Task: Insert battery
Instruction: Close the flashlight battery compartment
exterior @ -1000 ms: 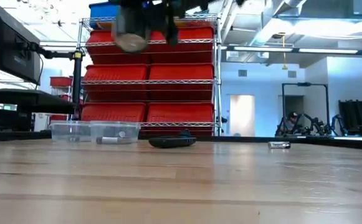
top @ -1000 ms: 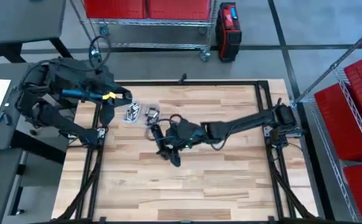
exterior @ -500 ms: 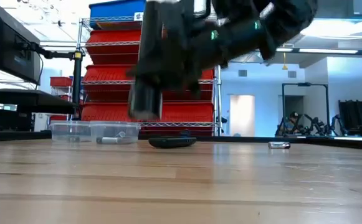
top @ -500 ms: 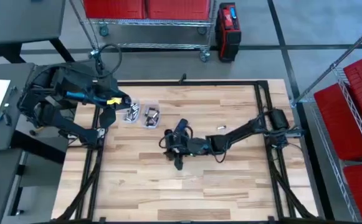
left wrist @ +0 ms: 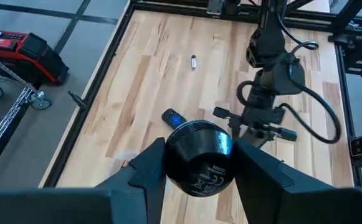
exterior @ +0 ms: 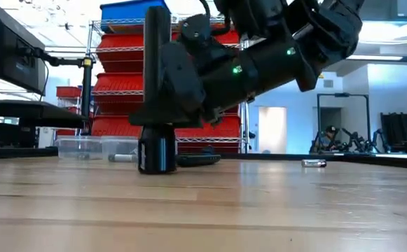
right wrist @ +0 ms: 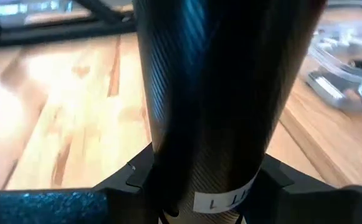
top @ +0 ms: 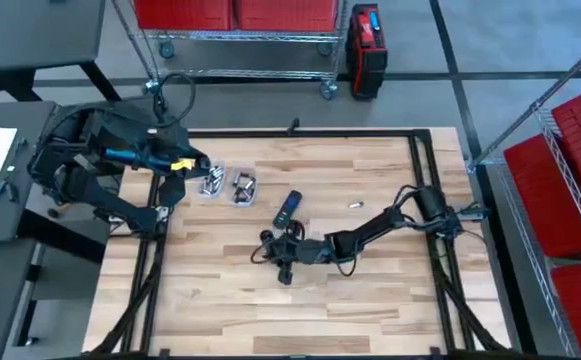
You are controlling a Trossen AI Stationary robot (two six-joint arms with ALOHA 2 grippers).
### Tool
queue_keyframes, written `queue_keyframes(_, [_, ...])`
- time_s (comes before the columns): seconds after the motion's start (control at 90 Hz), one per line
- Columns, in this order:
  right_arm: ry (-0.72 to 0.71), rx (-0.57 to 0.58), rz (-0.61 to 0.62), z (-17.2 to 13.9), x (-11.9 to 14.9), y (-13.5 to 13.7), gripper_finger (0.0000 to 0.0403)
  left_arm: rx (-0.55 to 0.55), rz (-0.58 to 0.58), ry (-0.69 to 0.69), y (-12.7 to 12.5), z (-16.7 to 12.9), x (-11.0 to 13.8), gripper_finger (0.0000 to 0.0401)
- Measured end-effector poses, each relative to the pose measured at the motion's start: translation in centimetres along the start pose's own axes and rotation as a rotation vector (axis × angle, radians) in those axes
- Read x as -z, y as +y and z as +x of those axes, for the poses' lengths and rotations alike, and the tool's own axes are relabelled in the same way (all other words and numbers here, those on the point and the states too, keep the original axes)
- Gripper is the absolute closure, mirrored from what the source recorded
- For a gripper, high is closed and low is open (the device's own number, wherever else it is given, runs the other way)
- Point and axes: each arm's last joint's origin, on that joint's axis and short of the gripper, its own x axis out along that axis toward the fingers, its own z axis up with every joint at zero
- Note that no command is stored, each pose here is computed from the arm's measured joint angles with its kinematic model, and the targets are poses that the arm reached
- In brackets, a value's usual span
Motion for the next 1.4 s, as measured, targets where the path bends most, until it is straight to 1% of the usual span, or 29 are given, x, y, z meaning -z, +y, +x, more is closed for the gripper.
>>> queue_keyframes(0.044, [-0.002, -0.003, -0.024, 0.0, -0.1, 0.0, 0.0263, 0.0, 0.0, 0.0, 0.0, 0.0, 0.0, 0.0268])
queue_keyframes(0.078, [-0.005, -0.003, -0.038, 0.1, -0.2, 0.0, 0.0253, 0.0, 0.0, 0.0, 0.0, 0.0, 0.0, 0.0268])
queue_keyframes(0.233, [-0.039, -0.002, -0.04, 0.1, -1.1, 0.1, 0.016, 0.0, 0.003, 0.0, 0.0, 0.0, 0.0, 0.0267])
queue_keyframes(0.289, [-0.039, -0.002, -0.042, 0.2, -1.2, 0.1, 0.0139, 0.0, 0.007, 0.001, 0.0, 0.0, 0.0, 0.0267])
queue_keyframes(0.356, [-0.04, -0.003, -0.043, 0.3, -1.3, 0.2, 0.0125, 0.0, 0.01, 0.001, 0.0, 0.0, 0.0, 0.0267])
queue_keyframes(0.567, [-0.063, -0.007, -0.034, 0.4, -2.1, 0.4, 0.0119, -0.001, 0.011, 0.007, 0.0, 0.0, 0.1, 0.0267])
queue_keyframes(0.689, [-0.086, -0.009, -0.025, -0.2, -3.4, 0.4, 0.0119, -0.001, 0.011, 0.007, 0.0, 0.0, 0.1, 0.0267])
queue_keyframes(0.8, [-0.071, -0.007, -0.031, -0.7, -4.1, 0.2, 0.0118, -0.002, 0.014, 0.014, 0.0, 0.0, 0.1, 0.0267])
queue_keyframes(0.944, [-0.039, -0.002, -0.044, -1.1, -4.4, 0.1, 0.0118, -0.003, 0.041, 0.044, -0.1, 0.4, 0.2, 0.0267])
queue_keyframes(1.144, [-0.043, -0.006, -0.042, -1.2, -4.5, 0.2, 0.0117, 0.066, 0.087, 0.114, -0.8, 2.2, 0.0, 0.0267])
queue_keyframes(1.278, [-0.043, -0.011, -0.043, -1.3, -4.5, 0.4, 0.0117, 0.065, 0.102, 0.17, -1.0, 3.0, 0.2, 0.0267])
queue_keyframes(1.4, [-0.044, -0.019, -0.046, -1.6, -4.7, 0.7, 0.0117, 0.07, 0.122, 0.203, -1.0, 3.1, 0.4, 0.0267])
